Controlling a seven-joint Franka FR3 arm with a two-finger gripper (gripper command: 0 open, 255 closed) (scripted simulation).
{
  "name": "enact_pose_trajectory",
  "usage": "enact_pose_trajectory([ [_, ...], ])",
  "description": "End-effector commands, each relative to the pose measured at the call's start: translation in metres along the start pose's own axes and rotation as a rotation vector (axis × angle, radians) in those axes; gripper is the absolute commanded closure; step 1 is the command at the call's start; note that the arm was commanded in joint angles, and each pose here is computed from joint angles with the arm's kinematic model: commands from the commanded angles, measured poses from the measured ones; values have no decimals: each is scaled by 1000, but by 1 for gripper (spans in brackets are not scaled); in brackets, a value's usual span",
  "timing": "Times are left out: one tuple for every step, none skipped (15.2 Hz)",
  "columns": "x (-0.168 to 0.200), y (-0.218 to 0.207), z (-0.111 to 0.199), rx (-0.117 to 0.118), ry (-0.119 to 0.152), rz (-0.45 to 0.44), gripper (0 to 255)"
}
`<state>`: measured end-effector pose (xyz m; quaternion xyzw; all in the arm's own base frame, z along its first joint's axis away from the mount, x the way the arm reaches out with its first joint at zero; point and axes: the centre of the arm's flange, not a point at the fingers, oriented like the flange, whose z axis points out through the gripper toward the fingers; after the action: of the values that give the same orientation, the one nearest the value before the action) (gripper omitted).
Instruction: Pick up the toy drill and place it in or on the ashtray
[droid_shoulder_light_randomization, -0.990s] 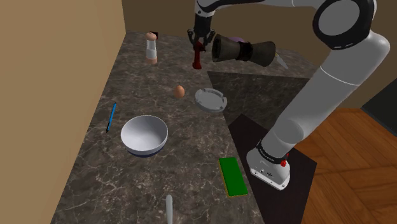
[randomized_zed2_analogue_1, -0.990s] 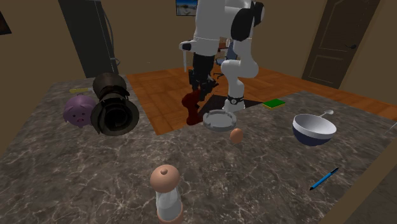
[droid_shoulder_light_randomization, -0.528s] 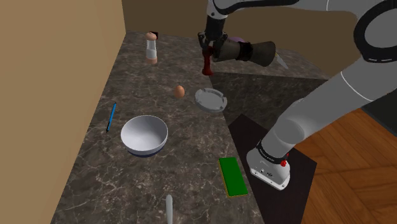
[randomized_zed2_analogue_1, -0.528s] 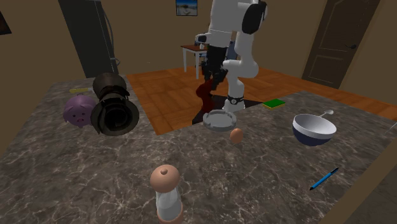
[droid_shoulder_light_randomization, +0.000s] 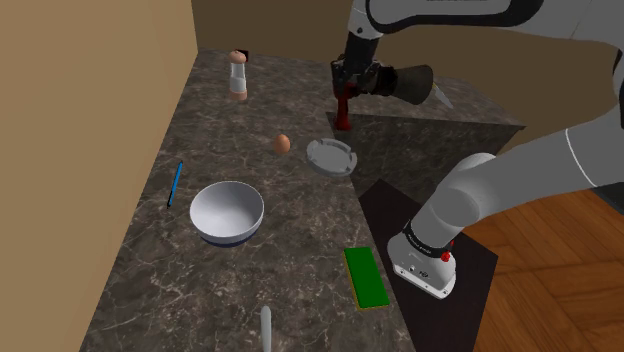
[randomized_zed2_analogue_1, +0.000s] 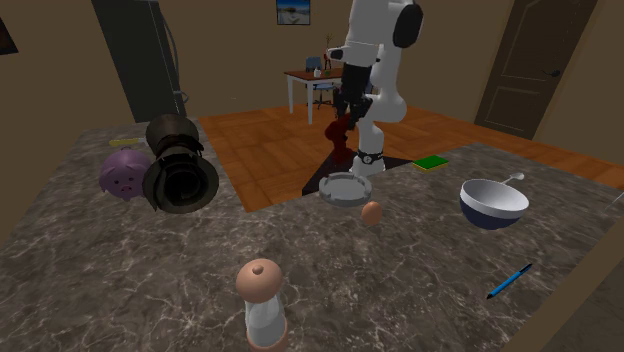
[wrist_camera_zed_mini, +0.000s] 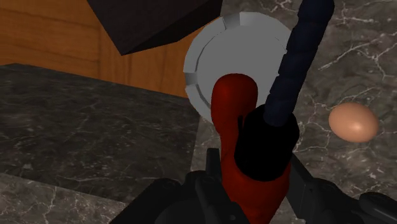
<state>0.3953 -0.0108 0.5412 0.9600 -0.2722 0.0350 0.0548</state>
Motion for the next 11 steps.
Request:
enact_pose_trajectory([
  [-3,0,9,0,0,0,255],
  [-4,-1,14,0,0,0,255],
  [-4,-1,20,0,0,0,255],
  [-5,-2,25,0,0,0,255],
  [-5,-2,30,0,0,0,255],
  [-6,-3,35,0,0,0,255],
  [-6,-3,41,0,0,0,255],
  [-7,-3,46,0,0,0,255],
  [-7,-4,51,0,0,0,255],
  [-8,-4,56,0,0,0,255],
  [-8,-5,62,0,0,0,255],
])
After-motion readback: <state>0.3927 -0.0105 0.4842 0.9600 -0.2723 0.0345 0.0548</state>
